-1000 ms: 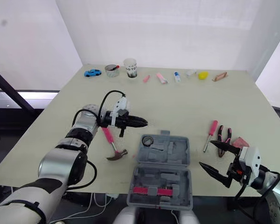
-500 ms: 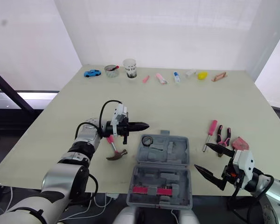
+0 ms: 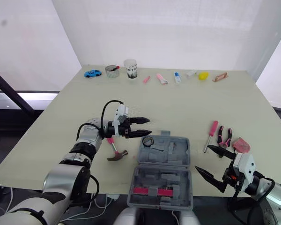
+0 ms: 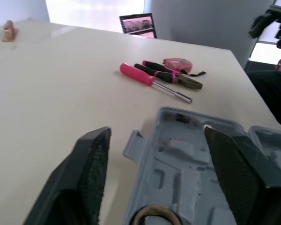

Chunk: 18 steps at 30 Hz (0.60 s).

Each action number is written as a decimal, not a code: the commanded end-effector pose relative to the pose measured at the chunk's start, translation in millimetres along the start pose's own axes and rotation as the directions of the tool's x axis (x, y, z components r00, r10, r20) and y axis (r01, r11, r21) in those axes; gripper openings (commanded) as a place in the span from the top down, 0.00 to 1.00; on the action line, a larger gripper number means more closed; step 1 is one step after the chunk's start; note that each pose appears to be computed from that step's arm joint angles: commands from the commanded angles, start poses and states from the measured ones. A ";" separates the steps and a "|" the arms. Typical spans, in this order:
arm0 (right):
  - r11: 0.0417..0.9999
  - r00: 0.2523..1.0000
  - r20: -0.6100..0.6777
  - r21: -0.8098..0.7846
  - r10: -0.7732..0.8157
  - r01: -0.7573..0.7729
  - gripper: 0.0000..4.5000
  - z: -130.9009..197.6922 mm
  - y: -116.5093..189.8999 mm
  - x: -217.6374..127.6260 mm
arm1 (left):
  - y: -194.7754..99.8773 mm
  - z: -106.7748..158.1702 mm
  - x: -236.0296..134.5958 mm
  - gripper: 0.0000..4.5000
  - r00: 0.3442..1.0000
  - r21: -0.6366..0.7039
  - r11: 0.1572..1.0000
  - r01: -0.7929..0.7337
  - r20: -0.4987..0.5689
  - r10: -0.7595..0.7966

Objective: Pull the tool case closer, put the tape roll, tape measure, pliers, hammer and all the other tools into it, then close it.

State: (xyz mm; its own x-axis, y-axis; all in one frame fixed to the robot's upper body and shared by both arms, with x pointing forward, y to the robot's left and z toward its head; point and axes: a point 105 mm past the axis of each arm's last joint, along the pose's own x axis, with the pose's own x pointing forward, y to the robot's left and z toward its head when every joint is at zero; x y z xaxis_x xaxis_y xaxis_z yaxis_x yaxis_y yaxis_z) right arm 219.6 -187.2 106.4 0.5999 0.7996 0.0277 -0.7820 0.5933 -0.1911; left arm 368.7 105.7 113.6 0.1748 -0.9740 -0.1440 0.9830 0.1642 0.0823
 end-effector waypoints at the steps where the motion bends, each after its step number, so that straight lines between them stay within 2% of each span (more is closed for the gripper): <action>1: 0.999 1.000 0.023 -0.041 -0.003 0.004 0.00 8.9 -0.9 -0.4 | 0.1 4.3 0.4 0.26 1.000 0.007 1.000 0.017 0.006 -0.017; 4: 0.999 1.000 0.024 -0.042 -0.004 0.005 0.00 9.0 -1.4 -0.2 | 0.0 4.3 0.3 0.44 1.000 -0.018 1.000 0.022 0.016 -0.021; 6: 0.999 1.000 0.024 -0.043 -0.005 0.006 0.00 8.9 -1.8 0.3 | -1.4 1.5 0.2 0.67 0.999 -0.020 0.999 0.034 -0.006 -0.034; 18: 0.999 1.000 0.025 -0.049 -0.004 0.005 0.00 9.5 -3.7 2.4 | -1.4 -4.6 -0.4 0.67 1.000 -0.033 0.999 0.020 -0.018 -0.021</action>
State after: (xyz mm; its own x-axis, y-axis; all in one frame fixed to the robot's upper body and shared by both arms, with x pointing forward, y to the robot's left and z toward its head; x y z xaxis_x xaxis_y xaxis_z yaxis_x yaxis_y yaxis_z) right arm 222.2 -187.8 108.3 0.6063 0.7945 0.0351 -0.7737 0.5995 -0.2049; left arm 366.1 107.0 102.6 0.1628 -0.9718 -0.1707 0.9867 0.1602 0.0287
